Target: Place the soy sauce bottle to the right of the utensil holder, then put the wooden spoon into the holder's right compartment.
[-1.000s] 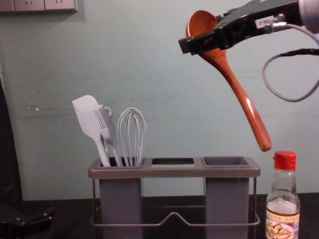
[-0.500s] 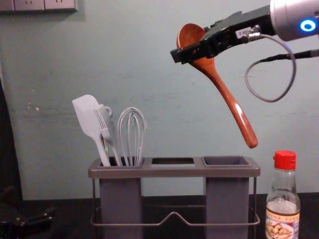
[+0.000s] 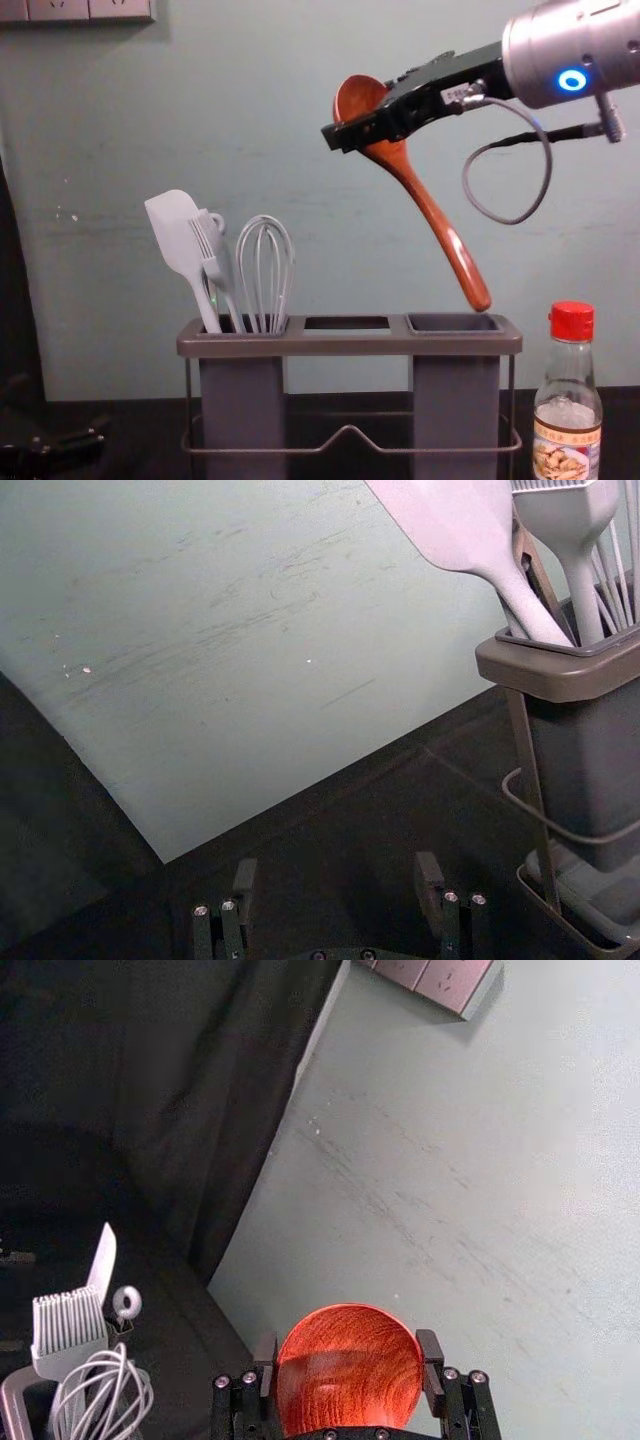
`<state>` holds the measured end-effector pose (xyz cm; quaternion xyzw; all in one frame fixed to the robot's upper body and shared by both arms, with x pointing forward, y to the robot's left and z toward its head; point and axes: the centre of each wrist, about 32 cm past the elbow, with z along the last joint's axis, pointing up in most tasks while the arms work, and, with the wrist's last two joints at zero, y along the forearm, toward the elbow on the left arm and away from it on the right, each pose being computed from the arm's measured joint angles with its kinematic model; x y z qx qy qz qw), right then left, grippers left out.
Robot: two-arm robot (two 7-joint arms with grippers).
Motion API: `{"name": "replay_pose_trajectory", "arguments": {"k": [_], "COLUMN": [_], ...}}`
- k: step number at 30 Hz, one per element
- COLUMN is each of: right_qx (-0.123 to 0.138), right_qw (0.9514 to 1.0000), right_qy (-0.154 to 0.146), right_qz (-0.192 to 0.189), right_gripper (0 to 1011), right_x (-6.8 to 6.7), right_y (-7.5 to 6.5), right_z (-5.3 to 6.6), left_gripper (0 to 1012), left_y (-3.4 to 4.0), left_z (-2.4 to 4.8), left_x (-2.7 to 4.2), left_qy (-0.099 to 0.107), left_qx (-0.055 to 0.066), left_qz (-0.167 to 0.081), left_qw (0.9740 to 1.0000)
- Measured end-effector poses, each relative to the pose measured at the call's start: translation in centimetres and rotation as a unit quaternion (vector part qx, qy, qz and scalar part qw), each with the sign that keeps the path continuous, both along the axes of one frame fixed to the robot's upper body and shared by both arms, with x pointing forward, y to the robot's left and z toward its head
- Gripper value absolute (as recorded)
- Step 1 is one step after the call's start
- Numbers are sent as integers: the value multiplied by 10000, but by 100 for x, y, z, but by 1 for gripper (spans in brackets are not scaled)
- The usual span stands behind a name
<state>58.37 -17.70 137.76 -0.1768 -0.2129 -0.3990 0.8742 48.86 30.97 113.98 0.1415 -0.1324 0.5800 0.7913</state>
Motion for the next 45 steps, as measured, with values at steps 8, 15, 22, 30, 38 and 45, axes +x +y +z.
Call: {"name": "replay_pose_trajectory", "arguments": {"k": [8,15,22,30,38,45], "right_qx": [-14,-24,-37,-14,18,37], "right_qw": [10000,9999,9999,9998,9999,9999], "right_qy": [47,91,155,175,151,95], "right_qz": [41,38,60,46,54,66], "right_gripper": [854,854,854,854,854,854], "right_x": [68,87,53,-11,-140,-296], "right_y": [54,63,49,-28,-117,-199], "right_z": [-47,-93,-170,-213,-199,-174], "left_gripper": [1011,1011,1011,1011,1011,1011], "left_y": [0,0,0,0,0,0], "left_z": [0,0,0,0,0,0], "left_x": [0,0,0,0,0,0], "left_qy": [0,0,0,0,0,0], "left_qx": [0,0,0,0,0,0], "left_qz": [0,0,-1,-1,0,0], "left_qw": [10000,10000,10000,10000,10000,10000]}}
